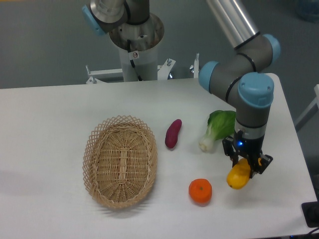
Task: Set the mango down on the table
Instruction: 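Lower the held yellow mango down onto the table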
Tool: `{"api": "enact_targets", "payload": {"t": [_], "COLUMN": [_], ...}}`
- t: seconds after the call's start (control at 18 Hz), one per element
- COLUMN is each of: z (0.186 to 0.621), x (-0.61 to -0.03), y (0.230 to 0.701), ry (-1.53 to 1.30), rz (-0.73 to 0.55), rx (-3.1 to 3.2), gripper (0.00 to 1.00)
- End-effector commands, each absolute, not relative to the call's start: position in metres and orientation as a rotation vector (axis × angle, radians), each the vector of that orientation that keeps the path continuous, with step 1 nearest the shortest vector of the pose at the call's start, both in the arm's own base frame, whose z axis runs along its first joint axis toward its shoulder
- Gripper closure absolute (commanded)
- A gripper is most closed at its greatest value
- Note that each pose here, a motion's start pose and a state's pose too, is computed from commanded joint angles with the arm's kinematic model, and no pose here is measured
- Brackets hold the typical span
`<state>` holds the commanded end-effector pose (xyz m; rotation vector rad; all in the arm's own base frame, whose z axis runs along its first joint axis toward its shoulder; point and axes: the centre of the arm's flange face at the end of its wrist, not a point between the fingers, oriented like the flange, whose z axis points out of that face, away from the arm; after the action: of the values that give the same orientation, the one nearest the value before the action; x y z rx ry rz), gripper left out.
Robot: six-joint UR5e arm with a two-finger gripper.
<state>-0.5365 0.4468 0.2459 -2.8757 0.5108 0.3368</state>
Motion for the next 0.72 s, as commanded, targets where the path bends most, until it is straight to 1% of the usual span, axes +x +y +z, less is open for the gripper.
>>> {"api": "enact_targets", "payload": {"t": [0.22,0.33,0.56,0.72], "z": [0.224,0.223,0.218,0.214], "x": [-0.529,-0.527,-0.523,-0.520], "y": [0.444,0.442,0.440,0.439], "ry": [0.537,0.582,0.582,0.580], "rz": [0.283,0.282,0.262,0.251], "rx": [-2.892,-2.889,-2.894,-2.898], "gripper": [0.50,0.50,0.50,0.46]}}
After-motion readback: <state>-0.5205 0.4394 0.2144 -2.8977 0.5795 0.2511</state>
